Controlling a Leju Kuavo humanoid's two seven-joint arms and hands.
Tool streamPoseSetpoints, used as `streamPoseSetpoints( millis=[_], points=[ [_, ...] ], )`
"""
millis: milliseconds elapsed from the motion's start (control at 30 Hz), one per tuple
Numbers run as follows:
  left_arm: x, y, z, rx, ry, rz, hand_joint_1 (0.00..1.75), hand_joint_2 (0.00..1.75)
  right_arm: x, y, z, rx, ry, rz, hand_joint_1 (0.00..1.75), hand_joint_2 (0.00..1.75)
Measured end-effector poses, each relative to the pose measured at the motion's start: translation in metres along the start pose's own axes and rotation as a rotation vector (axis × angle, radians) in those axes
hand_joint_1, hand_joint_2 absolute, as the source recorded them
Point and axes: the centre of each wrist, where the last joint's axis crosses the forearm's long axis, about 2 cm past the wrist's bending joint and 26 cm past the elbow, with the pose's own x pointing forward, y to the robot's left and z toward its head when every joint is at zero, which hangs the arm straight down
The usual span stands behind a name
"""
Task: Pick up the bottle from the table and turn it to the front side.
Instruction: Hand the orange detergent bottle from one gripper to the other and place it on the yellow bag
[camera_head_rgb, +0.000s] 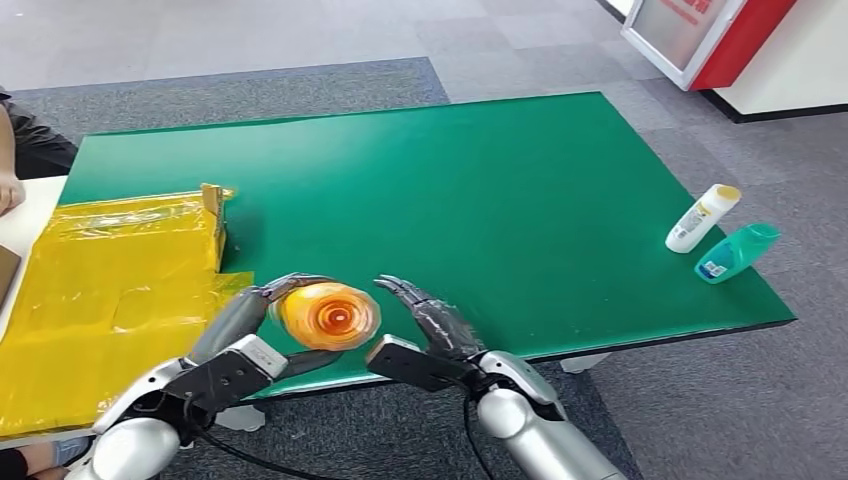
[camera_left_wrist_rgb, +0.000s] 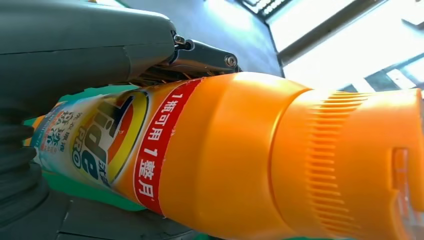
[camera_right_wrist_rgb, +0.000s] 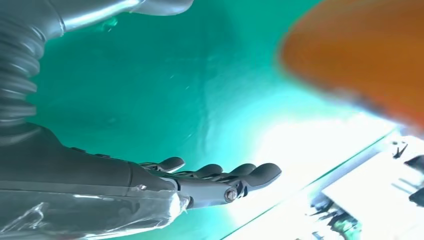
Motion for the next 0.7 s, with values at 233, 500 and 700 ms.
streamPoseSetpoints(
  millis=[233,500,700],
  points=[
    [-0.007,0.021,0.001,-0.101,0.228,-0.303,1.75,1.75,-0.009,-0.019,0.007,-0.079,0.038,-0.027,0.00,1.75],
    [-0.029,0.045,0.006,-0.162,0.369,-0.447,1.75,1.75,-0.017,-0.033,0.013,-0.126,0.060,-0.042,0.00,1.75],
    [-0.068,0.059,0.023,-0.241,0.550,-0.549,1.75,1.75,-0.021,-0.035,0.014,-0.122,0.057,-0.064,0.00,1.75]
  ],
)
